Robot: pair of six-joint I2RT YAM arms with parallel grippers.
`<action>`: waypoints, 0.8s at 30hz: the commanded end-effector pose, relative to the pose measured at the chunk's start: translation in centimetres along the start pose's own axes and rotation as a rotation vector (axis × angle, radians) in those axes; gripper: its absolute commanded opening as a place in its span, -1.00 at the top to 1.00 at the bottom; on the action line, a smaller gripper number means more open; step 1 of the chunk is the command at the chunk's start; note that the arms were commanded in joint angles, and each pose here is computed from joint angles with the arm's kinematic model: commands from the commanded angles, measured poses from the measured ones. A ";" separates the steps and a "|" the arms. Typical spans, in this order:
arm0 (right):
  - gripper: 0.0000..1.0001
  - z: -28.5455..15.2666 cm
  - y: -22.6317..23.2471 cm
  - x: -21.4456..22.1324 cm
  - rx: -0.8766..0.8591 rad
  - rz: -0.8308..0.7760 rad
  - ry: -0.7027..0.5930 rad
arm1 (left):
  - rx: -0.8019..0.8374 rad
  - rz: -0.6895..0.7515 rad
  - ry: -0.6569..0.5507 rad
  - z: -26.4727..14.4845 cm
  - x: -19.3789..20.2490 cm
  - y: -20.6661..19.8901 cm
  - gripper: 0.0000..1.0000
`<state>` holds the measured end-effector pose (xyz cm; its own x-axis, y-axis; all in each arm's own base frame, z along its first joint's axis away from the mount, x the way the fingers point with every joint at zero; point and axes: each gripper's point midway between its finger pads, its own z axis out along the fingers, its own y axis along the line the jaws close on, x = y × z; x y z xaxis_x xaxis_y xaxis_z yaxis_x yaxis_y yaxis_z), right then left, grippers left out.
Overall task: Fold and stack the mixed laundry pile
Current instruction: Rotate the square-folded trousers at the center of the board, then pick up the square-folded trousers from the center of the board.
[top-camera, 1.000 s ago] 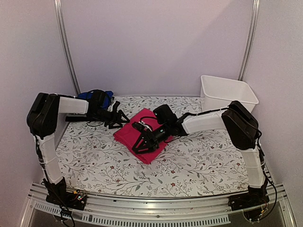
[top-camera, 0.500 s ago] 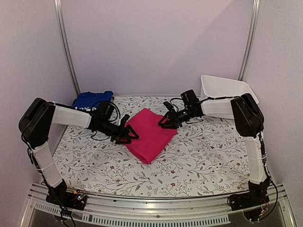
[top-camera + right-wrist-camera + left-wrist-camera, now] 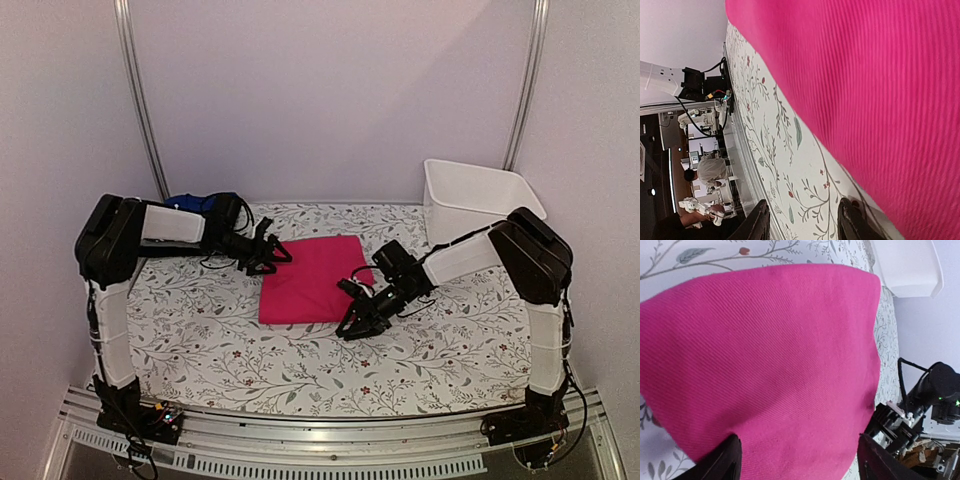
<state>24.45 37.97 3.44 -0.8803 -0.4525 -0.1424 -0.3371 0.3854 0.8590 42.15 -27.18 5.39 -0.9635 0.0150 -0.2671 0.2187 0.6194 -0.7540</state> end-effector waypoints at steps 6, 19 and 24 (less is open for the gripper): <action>0.02 -5.9 9.3 -7.5 0.236 -0.296 -0.245 | -0.141 0.098 -0.335 -12.6 -4.2 -3.3 -0.99; 0.06 2.3 12.6 -10.5 0.539 -0.791 -0.141 | -0.055 -0.113 -0.507 -19.6 2.1 -1.9 -0.99; 0.16 8.8 12.1 -8.8 0.597 -0.885 -0.057 | -0.096 -0.192 -0.505 -19.5 4.9 -0.1 -0.99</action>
<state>26.98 52.21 14.85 -0.3354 -0.6297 -0.7007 -0.9378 0.2941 0.1847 35.16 -12.33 15.10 -0.8046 -0.4294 -0.4102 0.0236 0.6670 -0.7447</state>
